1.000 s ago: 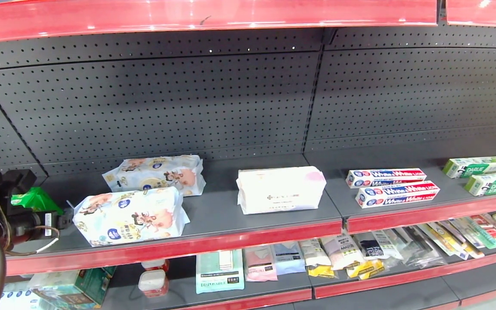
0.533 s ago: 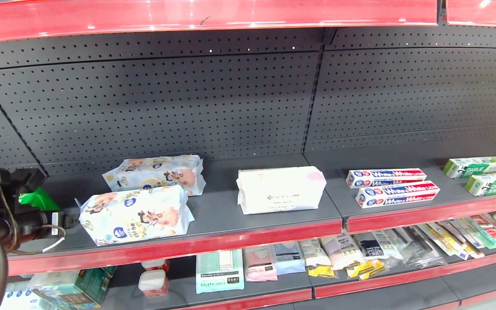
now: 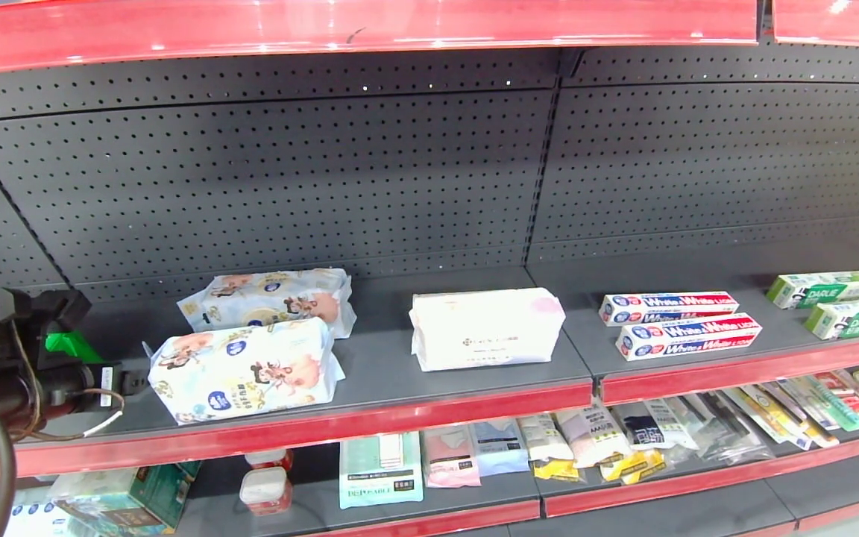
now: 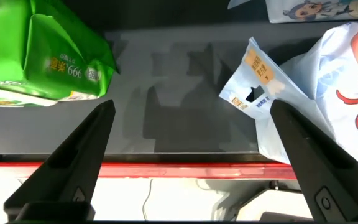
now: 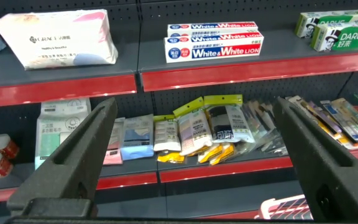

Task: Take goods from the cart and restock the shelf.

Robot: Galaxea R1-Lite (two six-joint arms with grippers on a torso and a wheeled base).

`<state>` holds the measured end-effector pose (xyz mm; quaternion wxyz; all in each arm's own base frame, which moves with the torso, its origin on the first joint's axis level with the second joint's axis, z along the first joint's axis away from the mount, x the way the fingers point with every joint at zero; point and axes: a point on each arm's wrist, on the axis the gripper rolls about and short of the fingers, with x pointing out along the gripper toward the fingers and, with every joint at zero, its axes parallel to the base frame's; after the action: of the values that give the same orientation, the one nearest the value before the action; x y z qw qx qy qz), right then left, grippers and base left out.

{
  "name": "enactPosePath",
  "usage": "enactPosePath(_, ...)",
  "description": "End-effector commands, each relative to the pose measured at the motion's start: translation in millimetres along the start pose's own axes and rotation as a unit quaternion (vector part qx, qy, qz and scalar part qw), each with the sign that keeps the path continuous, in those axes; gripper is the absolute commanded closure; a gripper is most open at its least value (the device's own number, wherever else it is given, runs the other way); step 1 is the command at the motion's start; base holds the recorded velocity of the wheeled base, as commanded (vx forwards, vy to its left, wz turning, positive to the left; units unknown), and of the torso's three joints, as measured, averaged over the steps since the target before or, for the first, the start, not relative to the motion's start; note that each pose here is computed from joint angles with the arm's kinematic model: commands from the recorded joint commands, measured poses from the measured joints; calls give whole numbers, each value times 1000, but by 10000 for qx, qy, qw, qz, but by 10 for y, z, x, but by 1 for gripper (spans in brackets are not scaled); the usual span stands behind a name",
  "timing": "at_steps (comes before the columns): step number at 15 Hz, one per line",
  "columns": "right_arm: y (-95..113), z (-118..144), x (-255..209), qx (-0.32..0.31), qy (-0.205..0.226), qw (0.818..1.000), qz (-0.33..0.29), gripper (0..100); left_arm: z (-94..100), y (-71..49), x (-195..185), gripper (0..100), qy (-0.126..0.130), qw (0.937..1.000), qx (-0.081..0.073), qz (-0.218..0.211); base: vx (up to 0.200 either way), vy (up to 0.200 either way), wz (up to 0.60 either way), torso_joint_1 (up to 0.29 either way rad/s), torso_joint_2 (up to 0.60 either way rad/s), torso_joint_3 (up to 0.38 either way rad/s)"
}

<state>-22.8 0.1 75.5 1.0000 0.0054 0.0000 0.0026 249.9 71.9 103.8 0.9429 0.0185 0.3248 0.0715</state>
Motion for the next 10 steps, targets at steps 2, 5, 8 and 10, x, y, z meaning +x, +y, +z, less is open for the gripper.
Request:
enactPosePath(2,0,0,1,-1,8,10000,-3,0,8,-11,5,0,-11,10000,22,-17,0,0,0,0,0,0)
enactPosePath(5,0,0,1,-1,8,10000,-3,0,23,-36,21,0,-106,9999,62,-45,0,0,0,0,0,0)
enactPosePath(8,0,0,1,-1,8,10000,5,0,36,-70,38,0,-164,9998,107,-91,0,0,0,0,0,0)
enactPosePath(10,0,0,1,-1,8,10000,5,0,35,-74,34,0,-165,9998,104,-98,0,0,0,0,0,0)
